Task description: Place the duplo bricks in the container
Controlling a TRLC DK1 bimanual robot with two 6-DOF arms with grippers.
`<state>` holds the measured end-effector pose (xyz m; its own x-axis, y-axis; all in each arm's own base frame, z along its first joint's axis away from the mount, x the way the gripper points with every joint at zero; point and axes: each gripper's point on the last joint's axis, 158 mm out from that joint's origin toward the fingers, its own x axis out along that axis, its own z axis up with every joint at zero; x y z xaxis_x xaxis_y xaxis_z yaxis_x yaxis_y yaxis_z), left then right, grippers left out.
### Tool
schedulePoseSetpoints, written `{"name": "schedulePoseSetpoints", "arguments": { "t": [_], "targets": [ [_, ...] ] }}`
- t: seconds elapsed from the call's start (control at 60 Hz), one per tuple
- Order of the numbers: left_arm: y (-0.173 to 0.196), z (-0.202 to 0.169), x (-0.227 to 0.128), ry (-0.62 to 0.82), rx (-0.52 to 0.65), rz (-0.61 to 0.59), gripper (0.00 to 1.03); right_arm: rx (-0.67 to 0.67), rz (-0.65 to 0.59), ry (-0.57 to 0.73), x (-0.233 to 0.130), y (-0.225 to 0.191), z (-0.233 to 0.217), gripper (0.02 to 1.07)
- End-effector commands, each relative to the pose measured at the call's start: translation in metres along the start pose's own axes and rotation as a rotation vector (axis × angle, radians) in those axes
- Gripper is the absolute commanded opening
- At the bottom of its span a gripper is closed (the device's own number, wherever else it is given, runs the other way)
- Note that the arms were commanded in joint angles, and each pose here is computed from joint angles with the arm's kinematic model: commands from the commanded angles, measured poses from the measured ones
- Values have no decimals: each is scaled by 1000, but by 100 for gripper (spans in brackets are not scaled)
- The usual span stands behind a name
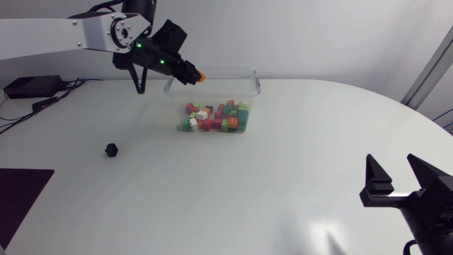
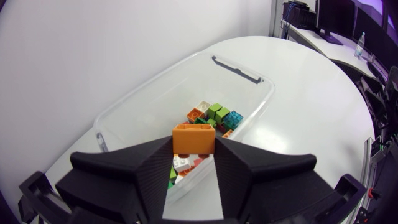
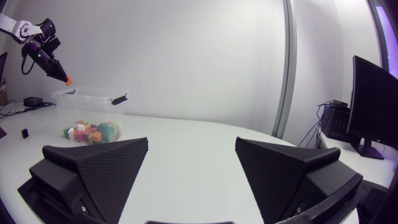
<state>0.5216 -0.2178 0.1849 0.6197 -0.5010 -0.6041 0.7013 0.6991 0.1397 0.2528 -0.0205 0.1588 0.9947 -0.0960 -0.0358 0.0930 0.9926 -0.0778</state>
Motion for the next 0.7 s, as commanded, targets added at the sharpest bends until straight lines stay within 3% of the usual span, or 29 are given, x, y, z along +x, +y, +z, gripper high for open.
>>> {"name": "schedulePoseSetpoints", "arguments": {
  "t": [0.0,0.267,0.317,0.333,0.35,0.4,0.483,0.683],
  "targets": [
    [1,16,12,-28,-22,5,29,-14,-7,6,1,-1,-7,103],
    [16,27,43,-69,-31,68,31,-14,-7,6,1,-1,-7,103],
    [23,28,48,-80,-37,105,50,-14,-7,8,1,-1,-8,103],
    [25,28,49,-80,-35,115,73,-14,-7,8,1,-1,-8,103],
    [26,27,50,-79,-34,119,82,-13,-7,5,1,-1,-6,103],
    [27,25,48,-72,-30,125,98,-12,-7,5,1,-1,-6,103],
    [31,25,28,-69,-28,138,99,-14,-7,6,1,-1,-7,103],
    [48,12,-67,-93,-4,160,99,-14,-7,6,1,-1,-7,103]
  ]
}}
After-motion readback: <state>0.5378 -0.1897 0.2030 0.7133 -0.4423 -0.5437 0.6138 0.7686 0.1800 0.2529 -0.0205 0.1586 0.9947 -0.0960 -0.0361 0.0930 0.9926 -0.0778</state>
